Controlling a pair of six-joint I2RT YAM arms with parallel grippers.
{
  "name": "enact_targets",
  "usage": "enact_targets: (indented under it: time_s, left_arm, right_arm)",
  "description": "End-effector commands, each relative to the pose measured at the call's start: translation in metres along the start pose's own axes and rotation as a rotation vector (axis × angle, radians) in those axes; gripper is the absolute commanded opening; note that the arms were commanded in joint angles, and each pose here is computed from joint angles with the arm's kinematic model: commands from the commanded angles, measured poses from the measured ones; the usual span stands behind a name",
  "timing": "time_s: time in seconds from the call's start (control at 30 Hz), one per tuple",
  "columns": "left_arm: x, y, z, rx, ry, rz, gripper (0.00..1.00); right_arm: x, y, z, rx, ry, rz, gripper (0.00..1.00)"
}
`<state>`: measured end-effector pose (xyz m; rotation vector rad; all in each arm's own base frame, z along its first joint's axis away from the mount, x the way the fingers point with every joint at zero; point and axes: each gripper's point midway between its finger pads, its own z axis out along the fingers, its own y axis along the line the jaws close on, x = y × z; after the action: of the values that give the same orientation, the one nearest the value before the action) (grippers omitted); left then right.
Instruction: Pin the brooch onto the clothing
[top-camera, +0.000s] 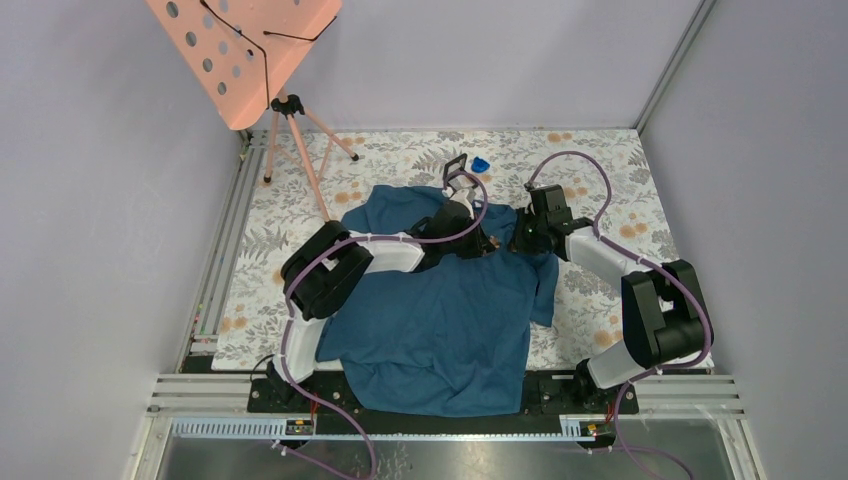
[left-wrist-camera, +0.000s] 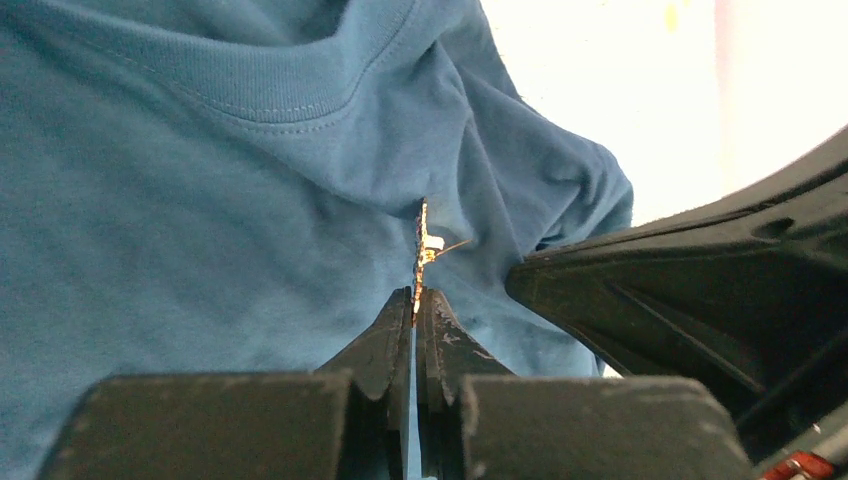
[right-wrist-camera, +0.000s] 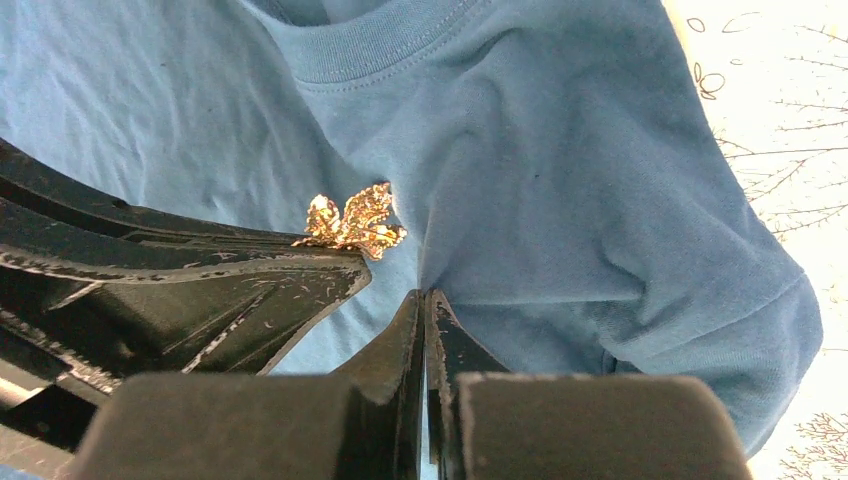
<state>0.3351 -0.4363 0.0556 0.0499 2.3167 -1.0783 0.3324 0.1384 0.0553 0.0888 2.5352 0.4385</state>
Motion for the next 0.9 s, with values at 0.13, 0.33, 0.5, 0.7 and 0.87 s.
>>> enact_targets:
  time_s: [0.13, 0.33, 0.5, 0.7, 0.87]
  left_arm:
    - [-0.005, -0.004, 0.008, -0.033, -0.015, 0.036, 0.00]
    - [0.002, -0.005, 0.012, -0.054, 0.008, 0.073, 0.00]
    - [0.001, -0.006, 0.012, -0.065, 0.010, 0.092, 0.00]
    - [0.001, -0.005, 0.013, -0.072, 0.018, 0.100, 0.00]
    - [-0.001, -0.006, 0.012, -0.070, 0.009, 0.097, 0.00]
  right_arm:
    - [-0.018, 0.016, -0.012, -0.076, -0.081, 0.005, 0.00]
    - [-0.024, 0.022, -0.014, -0.103, -0.094, -0.009, 0.00]
    - [-0.025, 0.027, -0.014, -0.129, -0.089, -0.023, 0.00]
    - [-0.019, 0.034, -0.015, -0.183, -0.081, -0.052, 0.00]
    - [-0.013, 0.031, -0.010, -0.173, -0.045, -0.057, 0.00]
